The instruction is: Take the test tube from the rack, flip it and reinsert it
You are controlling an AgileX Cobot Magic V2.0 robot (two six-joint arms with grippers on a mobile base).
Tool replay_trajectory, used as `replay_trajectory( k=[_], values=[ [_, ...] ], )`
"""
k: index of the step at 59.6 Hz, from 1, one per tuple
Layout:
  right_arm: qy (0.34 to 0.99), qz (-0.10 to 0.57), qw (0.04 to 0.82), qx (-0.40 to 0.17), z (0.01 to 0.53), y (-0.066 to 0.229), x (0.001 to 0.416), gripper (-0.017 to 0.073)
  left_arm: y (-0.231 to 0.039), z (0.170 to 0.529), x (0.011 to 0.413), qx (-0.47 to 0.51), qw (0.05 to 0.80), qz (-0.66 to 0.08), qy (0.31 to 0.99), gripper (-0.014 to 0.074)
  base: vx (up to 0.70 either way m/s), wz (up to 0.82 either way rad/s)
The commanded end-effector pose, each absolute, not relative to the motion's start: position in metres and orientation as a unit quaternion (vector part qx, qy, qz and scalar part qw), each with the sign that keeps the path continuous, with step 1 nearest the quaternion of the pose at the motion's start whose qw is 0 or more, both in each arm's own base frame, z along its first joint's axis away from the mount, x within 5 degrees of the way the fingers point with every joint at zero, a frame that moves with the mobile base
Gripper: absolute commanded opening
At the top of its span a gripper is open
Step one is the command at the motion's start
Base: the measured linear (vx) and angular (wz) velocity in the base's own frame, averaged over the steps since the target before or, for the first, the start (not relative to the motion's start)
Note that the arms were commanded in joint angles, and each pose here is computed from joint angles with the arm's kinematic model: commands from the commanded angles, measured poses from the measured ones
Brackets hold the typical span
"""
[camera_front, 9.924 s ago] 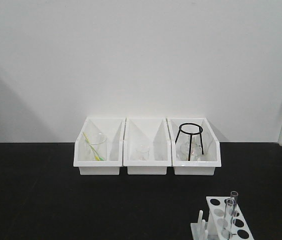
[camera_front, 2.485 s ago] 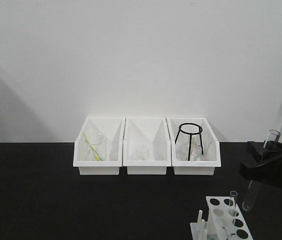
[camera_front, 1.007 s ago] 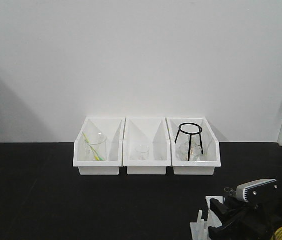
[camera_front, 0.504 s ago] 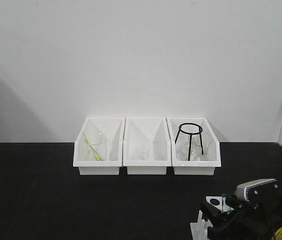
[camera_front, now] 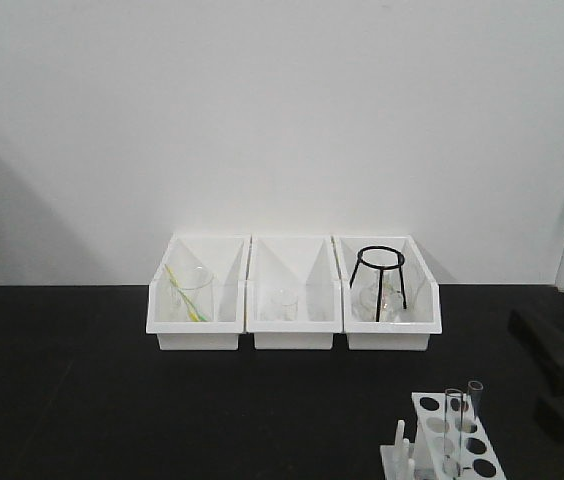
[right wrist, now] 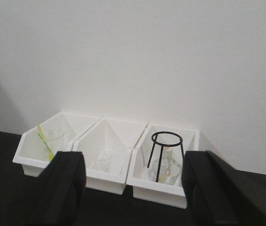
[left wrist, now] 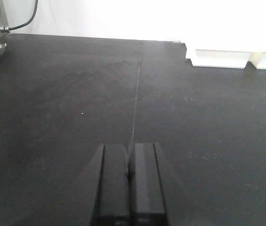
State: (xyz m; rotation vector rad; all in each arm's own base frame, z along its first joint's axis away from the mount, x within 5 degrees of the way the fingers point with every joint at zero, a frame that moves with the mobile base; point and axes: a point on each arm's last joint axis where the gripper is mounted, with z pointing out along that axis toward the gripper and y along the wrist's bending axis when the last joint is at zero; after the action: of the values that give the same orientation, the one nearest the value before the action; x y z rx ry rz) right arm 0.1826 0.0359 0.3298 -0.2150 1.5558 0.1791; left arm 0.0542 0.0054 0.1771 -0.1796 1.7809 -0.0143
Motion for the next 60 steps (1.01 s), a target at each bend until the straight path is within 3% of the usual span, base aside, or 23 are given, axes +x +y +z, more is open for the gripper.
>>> replay_trajectory(
  k=[1,23,32,44,53,60],
  values=[
    [0.671,0.080,0.732,-0.087,0.351,0.032,0.167,0.0512,0.005,0.185,0.055,-0.072,0.663,-0.012,0.745,-0.0006,0.00,0.00],
    [0.670,0.059,0.736,-0.074,0.359,0.025,0.144,0.0510,0.005,0.185,0.055,-0.072,0.663,-0.012,0.745,-0.0006,0.00,0.00],
    [0.682,0.052,0.726,-0.070,0.356,0.023,0.145,0.0462,0.005,0.185,0.055,-0.072,0.663,-0.012,0.745,-0.0006,0.00,0.00],
    [0.675,0.040,0.733,-0.074,0.356,0.021,0.137,0.0262,0.005,0.185,0.055,-0.072,0.663,-0.012,0.745,-0.0006,0.00,0.00],
    [0.645,0.008,0.759,-0.090,0.329,0.017,0.112,-0.0004,0.005,0.185,0.055,-0.072,0.663,-0.012,0.745,-0.0006,0.00,0.00],
    [0.637,0.010,0.767,-0.074,0.296,0.012,0.089,-0.0014,0.005,0.185,0.055,-0.072,0.663,-0.012,0.745,-0.0006,0.00,0.00]
  ],
)
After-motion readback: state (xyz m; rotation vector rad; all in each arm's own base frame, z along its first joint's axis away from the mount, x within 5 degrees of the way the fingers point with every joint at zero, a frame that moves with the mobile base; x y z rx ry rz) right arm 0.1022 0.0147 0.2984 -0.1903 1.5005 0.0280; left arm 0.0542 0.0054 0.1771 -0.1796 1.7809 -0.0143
